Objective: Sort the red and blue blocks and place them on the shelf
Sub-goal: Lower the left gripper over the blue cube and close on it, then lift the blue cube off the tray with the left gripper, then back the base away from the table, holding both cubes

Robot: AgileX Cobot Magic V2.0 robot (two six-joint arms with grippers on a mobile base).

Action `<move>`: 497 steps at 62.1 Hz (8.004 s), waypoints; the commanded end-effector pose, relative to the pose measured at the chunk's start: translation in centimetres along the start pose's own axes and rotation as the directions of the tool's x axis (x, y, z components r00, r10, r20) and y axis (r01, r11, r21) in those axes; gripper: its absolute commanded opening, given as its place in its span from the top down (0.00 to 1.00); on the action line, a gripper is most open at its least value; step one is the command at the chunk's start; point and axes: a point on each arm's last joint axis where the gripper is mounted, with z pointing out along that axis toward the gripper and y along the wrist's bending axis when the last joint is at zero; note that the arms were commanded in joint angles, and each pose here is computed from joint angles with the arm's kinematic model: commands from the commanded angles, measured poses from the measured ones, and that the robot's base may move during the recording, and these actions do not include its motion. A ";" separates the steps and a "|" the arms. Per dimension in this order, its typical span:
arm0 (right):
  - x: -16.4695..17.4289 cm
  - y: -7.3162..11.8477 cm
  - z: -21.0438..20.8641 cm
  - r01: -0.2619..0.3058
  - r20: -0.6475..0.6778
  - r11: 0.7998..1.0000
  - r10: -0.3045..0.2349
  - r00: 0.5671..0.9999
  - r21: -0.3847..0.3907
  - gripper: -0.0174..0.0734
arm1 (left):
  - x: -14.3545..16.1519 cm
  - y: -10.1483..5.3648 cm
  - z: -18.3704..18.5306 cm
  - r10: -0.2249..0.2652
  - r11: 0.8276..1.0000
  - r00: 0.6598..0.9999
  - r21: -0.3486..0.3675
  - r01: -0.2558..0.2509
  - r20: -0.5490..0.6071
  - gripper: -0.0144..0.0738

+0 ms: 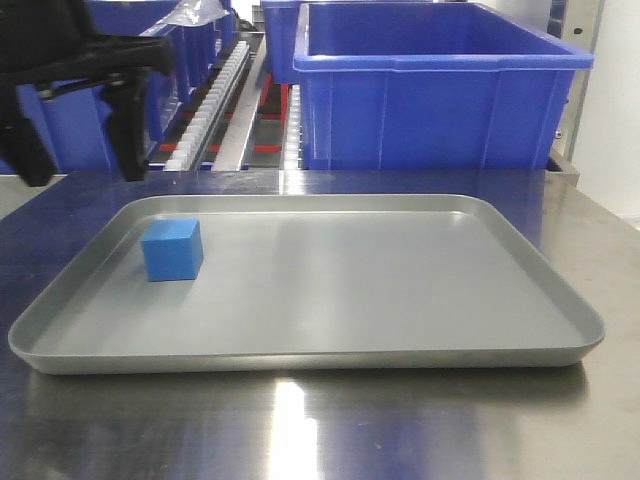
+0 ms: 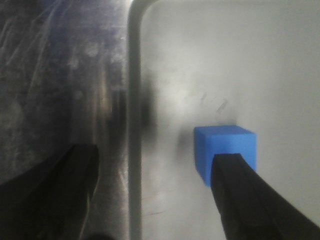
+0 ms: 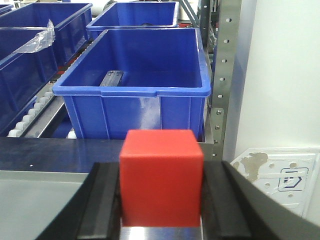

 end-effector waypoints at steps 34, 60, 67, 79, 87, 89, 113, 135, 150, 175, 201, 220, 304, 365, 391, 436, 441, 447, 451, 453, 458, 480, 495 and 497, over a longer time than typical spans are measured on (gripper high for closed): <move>-1.6 0.0 -0.1 0.009 0.107 1.000 -0.009 0.994 0.009 0.41 | -1.0 -4.9 0.4 0.028 0.999 0.998 -0.040 -0.030 -0.055 0.24; -1.6 0.0 -0.1 0.009 0.107 1.000 -0.009 0.994 0.009 0.41 | -1.1 -5.2 0.8 -0.033 0.999 0.999 -0.019 0.032 -0.041 0.24; -1.6 0.0 -0.1 0.009 0.107 1.000 -0.009 0.994 0.009 0.41 | -0.9 -5.4 1.1 -0.058 0.998 0.997 -0.001 0.058 -0.048 0.24; -1.6 0.0 -0.1 0.009 0.107 1.000 -0.009 0.994 0.009 0.41 | -0.8 -5.3 1.4 -0.058 0.998 0.997 -0.002 0.058 -0.051 0.24; -1.6 0.0 -0.1 0.009 0.107 1.000 -0.009 0.994 0.009 0.41 | -0.9 -5.3 1.4 -0.054 0.999 0.998 -0.004 0.054 -0.041 0.24; -1.6 0.0 -0.1 0.009 0.107 1.000 -0.009 0.994 0.009 0.41 | -0.9 -5.3 1.5 -0.052 0.999 0.998 -0.008 0.052 -0.041 0.24; -1.6 0.0 -0.1 0.009 0.107 1.000 -0.009 0.994 0.009 0.41 | -0.6 -5.1 3.3 -0.046 0.998 0.995 -0.055 0.041 -0.094 0.24; -1.6 0.0 -0.1 0.009 0.107 1.000 -0.009 0.994 0.009 0.41 | -0.2 -5.0 3.7 -0.050 0.997 0.993 -0.056 0.044 -0.109 0.28; -1.6 0.0 -0.1 0.009 0.107 1.000 -0.009 0.994 0.009 0.41 | -0.3 -5.0 3.7 -0.050 0.998 0.993 -0.054 0.044 -0.105 0.47; -1.6 0.0 -0.1 0.009 0.107 1.000 -0.009 0.994 0.009 0.41 | -0.3 -4.9 3.0 -0.045 0.998 0.995 -0.050 0.041 -0.084 0.63; -1.6 0.0 -0.1 0.009 0.107 1.000 -0.009 0.994 0.009 0.41 | -1.2 -5.0 -3.9 -0.017 0.992 0.980 0.125 -0.008 0.196 0.62; -1.6 0.0 -0.1 0.009 0.107 1.000 -0.009 0.994 0.009 0.41 | 0.6 -3.0 -7.4 0.066 0.962 0.871 0.202 -0.186 0.487 0.62; -1.6 0.0 -0.1 0.009 0.107 1.000 -0.009 0.994 0.009 0.41 | 18.6 11.4 -16.4 0.060 0.989 0.169 -0.036 -0.143 0.984 0.62; -1.6 0.0 -0.1 0.009 0.107 1.000 -0.009 0.994 0.009 0.41 | 18.5 11.4 -16.3 0.071 0.988 0.171 -0.046 -0.144 0.983 0.62; -1.6 0.0 -0.1 0.009 0.107 1.000 -0.009 0.994 0.009 0.41 | 18.5 11.4 -16.3 0.071 0.988 0.171 -0.046 -0.144 0.983 0.62; -1.6 0.0 -0.1 0.009 0.107 1.000 -0.009 0.994 0.009 0.41 | 18.5 11.4 -16.3 0.071 0.988 0.171 -0.046 -0.144 0.983 0.62; -1.6 0.0 -0.1 0.009 0.107 1.000 -0.009 0.994 0.009 0.41 | 18.5 11.4 -16.3 0.071 0.988 0.171 -0.046 -0.144 0.983 0.62; -1.6 0.0 -0.1 0.009 0.107 1.000 -0.009 0.994 0.009 0.41 | 18.5 11.4 -16.3 0.071 0.988 0.171 -0.046 -0.144 0.983 0.62; -1.6 0.0 -0.1 0.009 0.107 1.000 -0.009 0.994 0.009 0.41 | 18.5 11.4 -16.3 0.071 0.988 0.171 -0.046 -0.144 0.983 0.62; -1.6 0.0 -0.1 0.009 0.107 1.000 -0.009 0.994 0.009 0.41 | 18.5 11.4 -16.3 0.071 0.988 0.171 -0.046 -0.144 0.983 0.62; -1.6 0.0 -0.1 0.009 0.107 1.000 -0.009 0.994 0.009 0.41 | 18.5 11.4 -16.3 0.071 0.988 0.171 -0.046 -0.144 0.983 0.62; -1.6 0.0 -0.1 0.009 0.107 1.000 -0.009 0.994 0.009 0.41 | 18.5 11.4 -16.3 0.070 0.988 0.171 -0.045 -0.146 0.983 0.62; -1.6 0.0 -0.1 0.009 0.107 1.000 -0.009 0.994 0.009 0.41 | 18.5 11.4 -16.3 0.070 0.988 0.171 -0.045 -0.146 0.983 0.62; -1.6 0.0 -0.1 0.009 0.107 1.000 -0.009 0.994 0.009 0.41 | 18.5 11.4 -16.3 0.070 0.988 0.171 -0.045 -0.146 0.983 0.62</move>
